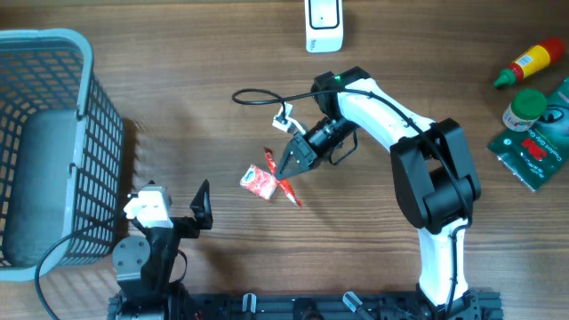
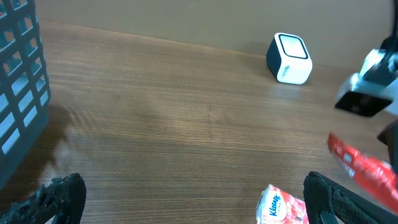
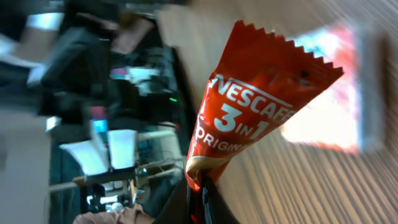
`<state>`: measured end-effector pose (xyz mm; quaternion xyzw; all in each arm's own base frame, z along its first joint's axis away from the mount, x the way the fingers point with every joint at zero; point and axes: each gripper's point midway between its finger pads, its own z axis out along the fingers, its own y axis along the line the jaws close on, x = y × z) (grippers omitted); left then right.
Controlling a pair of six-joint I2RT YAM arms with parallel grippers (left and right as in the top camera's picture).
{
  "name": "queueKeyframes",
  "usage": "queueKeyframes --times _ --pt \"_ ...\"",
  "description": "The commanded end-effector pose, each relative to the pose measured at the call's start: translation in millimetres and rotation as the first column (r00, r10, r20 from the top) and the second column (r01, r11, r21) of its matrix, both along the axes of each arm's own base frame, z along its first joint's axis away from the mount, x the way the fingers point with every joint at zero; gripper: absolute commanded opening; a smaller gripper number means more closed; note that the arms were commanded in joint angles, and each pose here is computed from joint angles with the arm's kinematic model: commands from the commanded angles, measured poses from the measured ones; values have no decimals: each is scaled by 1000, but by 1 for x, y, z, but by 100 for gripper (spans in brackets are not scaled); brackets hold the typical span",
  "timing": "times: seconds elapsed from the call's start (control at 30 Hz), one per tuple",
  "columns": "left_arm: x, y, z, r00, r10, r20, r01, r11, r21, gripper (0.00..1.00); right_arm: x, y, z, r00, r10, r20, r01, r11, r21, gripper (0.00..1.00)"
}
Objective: Scan the item barcode
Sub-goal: 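Lower the right gripper and pinch the red Nescafe stick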
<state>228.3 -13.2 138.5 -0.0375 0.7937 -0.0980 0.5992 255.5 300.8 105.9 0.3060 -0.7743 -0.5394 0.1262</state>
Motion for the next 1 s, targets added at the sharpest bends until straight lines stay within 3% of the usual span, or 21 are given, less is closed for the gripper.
queueKeyframes --times 0.0,0.17,0.3,0.67,0.73,0.83,0.9,0.97 --pt "0 0 -3 1000 -3 -1 3 1000 20 100 8 19 51 992 -29 119 -13 942 337 4" --pt "0 0 -3 1000 -3 -1 3 1000 20 100 11 23 70 955 -76 285 -90 846 526 4" --pt "0 0 -3 1000 -3 -1 3 1000 20 100 16 27 89 945 -147 292 -76 769 634 5" --pt "0 0 -3 1000 -3 -1 3 1000 20 100 -2 42 80 928 -75 364 -177 773 610 4" --pt "0 0 -3 1000 -3 -1 3 1000 20 100 -2 39 51 909 12 417 -228 851 472 4" --pt "0 0 -3 1000 -3 -1 3 1000 20 100 12 31 5 933 89 350 -152 976 156 4" --pt "0 0 -3 1000 -3 -1 3 1000 20 100 26 20 -24 944 80 320 -57 995 -79 4" --pt "0 0 -3 1000 -3 -1 3 1000 20 100 34 2 -50 936 101 336 0 957 -289 4"
